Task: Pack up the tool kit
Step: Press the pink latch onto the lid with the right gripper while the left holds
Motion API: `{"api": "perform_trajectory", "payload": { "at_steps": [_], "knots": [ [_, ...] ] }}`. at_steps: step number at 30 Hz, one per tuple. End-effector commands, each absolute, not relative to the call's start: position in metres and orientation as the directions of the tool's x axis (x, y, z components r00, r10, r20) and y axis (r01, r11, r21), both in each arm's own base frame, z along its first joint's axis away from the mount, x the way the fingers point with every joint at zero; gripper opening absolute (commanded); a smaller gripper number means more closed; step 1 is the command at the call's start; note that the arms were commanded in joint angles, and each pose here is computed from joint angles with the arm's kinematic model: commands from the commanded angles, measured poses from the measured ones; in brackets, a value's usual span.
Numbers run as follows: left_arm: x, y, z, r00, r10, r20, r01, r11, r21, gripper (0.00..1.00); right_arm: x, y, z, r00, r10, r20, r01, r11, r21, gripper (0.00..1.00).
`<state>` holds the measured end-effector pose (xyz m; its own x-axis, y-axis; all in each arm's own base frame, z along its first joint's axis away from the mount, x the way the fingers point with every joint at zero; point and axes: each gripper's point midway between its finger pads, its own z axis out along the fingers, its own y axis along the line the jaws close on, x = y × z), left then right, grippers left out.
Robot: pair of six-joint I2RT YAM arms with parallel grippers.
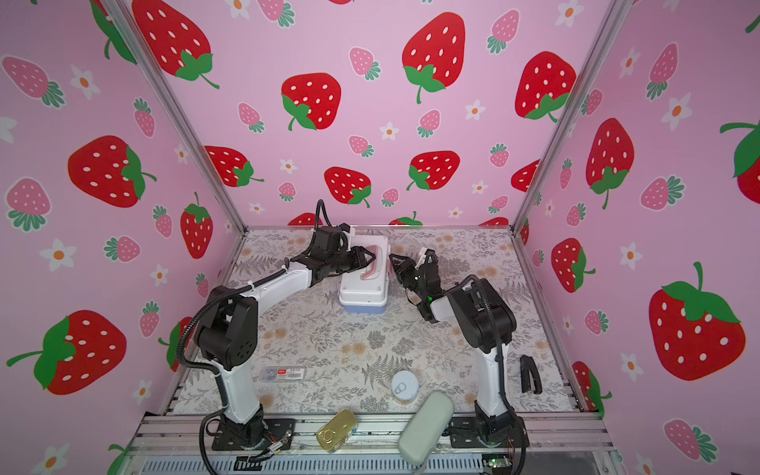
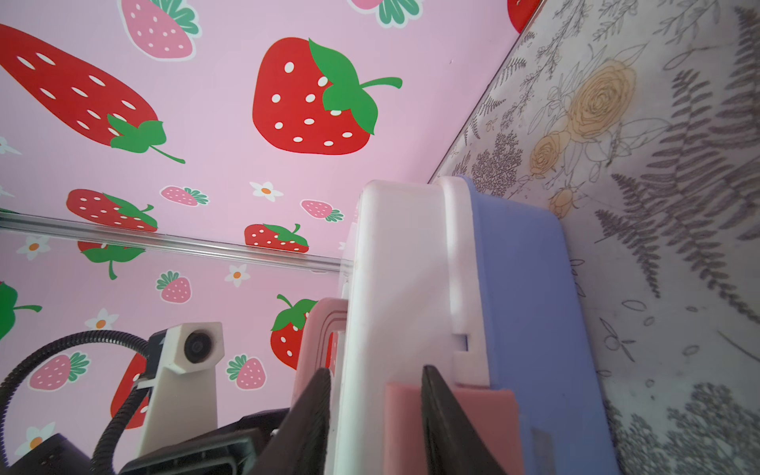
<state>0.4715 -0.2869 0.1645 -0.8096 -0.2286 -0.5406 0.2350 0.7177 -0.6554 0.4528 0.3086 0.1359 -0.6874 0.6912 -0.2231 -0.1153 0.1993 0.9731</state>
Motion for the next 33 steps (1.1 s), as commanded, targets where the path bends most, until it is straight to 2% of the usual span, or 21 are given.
{"api": "perform_trajectory", "payload": {
  "at_steps": [1, 5, 9, 13, 19, 28, 33],
  "knots": [
    [0.454, -0.282, 0.109, -0.895, -0.195, -0.401, 0.121, 0.76, -0.639, 0.48, 0.433, 0.334, 0.113, -0.781, 0.591, -0.204, -0.09, 0.217, 0.972, 0.41],
    [0.453, -0.284, 0.108, -0.897, -0.196, -0.397, 0.118, 0.758, -0.641, 0.48, 0.431, 0.334, 0.114, -0.783, 0.592, -0.191, -0.09, 0.196, 0.977, 0.42],
    [0.452, -0.284, 0.107, -0.899, -0.187, -0.396, 0.124, 0.76, -0.638, 0.48, 0.433, 0.334, 0.106, -0.782, 0.588, -0.206, -0.077, 0.236, 0.969, 0.42],
    [0.453, -0.281, 0.107, -0.896, -0.192, -0.4, 0.12, 0.763, -0.635, 0.48, 0.433, 0.336, 0.106, -0.786, 0.589, -0.187, -0.08, 0.203, 0.976, 0.42],
    [0.453, -0.283, 0.105, -0.899, -0.191, -0.394, 0.118, 0.76, -0.639, 0.48, 0.433, 0.337, 0.103, -0.789, 0.586, -0.185, -0.074, 0.208, 0.975, 0.43],
    [0.453, -0.285, 0.103, -0.903, -0.19, -0.387, 0.115, 0.759, -0.641, 0.48, 0.431, 0.34, 0.095, -0.803, 0.562, -0.195, -0.069, 0.238, 0.969, 0.56],
    [0.452, -0.286, 0.103, -0.903, -0.186, -0.386, 0.119, 0.757, -0.642, 0.48, 0.429, 0.341, 0.087, -0.811, 0.554, -0.186, -0.05, 0.252, 0.967, 0.52]
  ]
}}
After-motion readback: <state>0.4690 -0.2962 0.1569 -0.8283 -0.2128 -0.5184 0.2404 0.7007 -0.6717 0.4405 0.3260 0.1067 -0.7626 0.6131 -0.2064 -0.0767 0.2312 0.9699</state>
